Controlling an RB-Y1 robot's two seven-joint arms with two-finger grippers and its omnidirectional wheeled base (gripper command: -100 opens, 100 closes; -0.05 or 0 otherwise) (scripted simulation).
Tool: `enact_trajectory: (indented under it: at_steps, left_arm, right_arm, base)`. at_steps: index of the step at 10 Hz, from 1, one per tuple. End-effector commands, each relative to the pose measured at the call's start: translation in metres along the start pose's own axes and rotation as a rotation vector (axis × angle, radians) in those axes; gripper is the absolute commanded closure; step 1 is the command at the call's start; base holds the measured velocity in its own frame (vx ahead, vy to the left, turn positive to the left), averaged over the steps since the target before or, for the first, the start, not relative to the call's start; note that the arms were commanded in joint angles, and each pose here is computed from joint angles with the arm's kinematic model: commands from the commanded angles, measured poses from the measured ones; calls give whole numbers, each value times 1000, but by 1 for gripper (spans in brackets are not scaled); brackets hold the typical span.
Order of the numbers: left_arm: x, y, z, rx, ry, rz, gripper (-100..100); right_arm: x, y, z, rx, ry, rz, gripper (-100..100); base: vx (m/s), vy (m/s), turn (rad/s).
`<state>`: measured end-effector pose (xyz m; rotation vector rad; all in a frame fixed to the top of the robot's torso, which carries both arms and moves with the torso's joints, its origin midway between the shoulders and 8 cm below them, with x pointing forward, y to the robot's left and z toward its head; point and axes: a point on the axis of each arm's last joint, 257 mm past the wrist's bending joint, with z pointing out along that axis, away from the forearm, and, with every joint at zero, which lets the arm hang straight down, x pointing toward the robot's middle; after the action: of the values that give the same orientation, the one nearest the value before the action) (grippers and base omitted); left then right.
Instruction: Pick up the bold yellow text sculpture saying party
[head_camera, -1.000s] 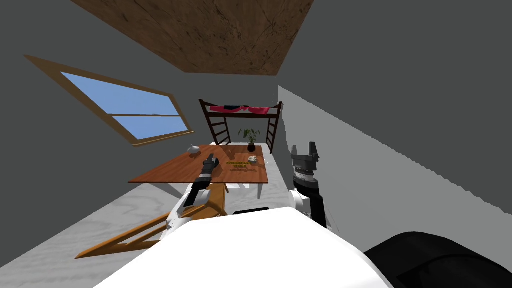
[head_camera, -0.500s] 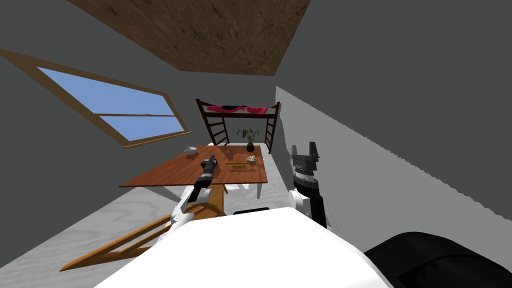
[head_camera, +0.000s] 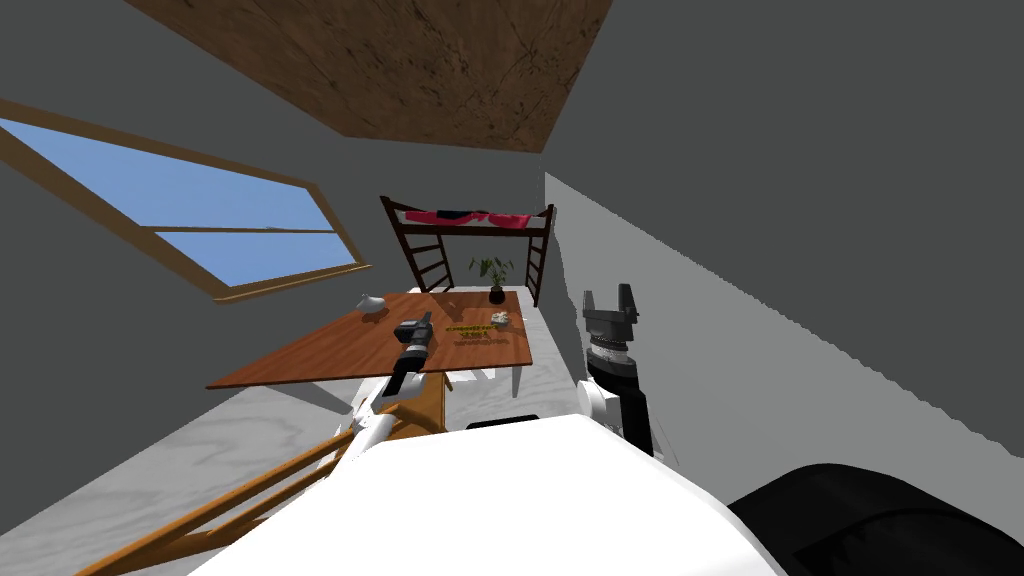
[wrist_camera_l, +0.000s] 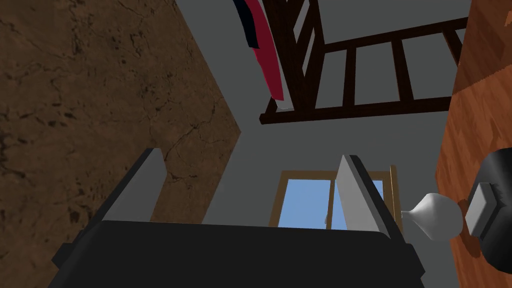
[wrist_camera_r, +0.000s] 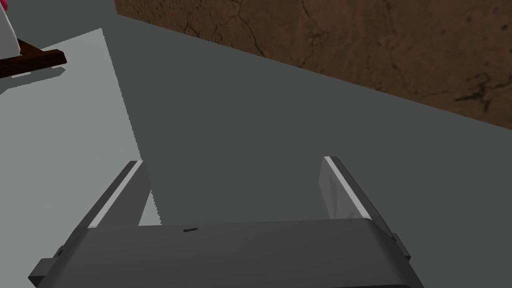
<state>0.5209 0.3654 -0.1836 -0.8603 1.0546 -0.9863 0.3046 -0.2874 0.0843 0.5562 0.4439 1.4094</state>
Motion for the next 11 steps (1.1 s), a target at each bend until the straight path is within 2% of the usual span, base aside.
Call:
enact_trajectory:
  at_steps: [1, 2, 3, 4, 5, 7, 8, 9, 10, 11]
  left_arm:
    - [2, 20, -2, -43, 1, -1, -100]
    - [0, 22, 6, -47, -6, -4, -100]
    - [2, 36, 1, -79, -3, -4, -100]
    - [2, 41, -1, -89, -2, -5, -100]
    - [2, 43, 7, -93, -8, -9, -100]
    - [3, 60, 1, -131, -5, -9, -100]
    - [4, 69, 5, -152, -9, -14, -100]
    - [5, 78, 1, -172, -7, -15, -100]
    - [5, 82, 7, -183, -11, -21, -100]
    - [7, 96, 1, -213, -8, -21, -100]
  right_arm:
    - [0, 0, 0, 0, 0, 0, 0]
    - [0, 0, 0, 0, 0, 0, 0]
    - [0, 0, 0, 0, 0, 0, 0]
    - [0, 0, 0, 0, 0, 0, 0]
    - [0, 0, 0, 0, 0, 0, 0]
    - [0, 0, 0, 0, 0, 0, 0]
    - [0, 0, 0, 0, 0, 0, 0]
    - [0, 0, 0, 0, 0, 0, 0]
    - [0, 0, 0, 0, 0, 0, 0]
    - [0, 0, 0, 0, 0, 0, 0]
  base:
    - [5, 6, -67]
    - [7, 4, -166]
    - [8, 8, -45]
    - [4, 3, 39]
    - [6, 2, -104]
    - [4, 3, -40]
    - [9, 0, -111]
    - [9, 5, -69]
    - [11, 5, -112]
    - [13, 6, -66]
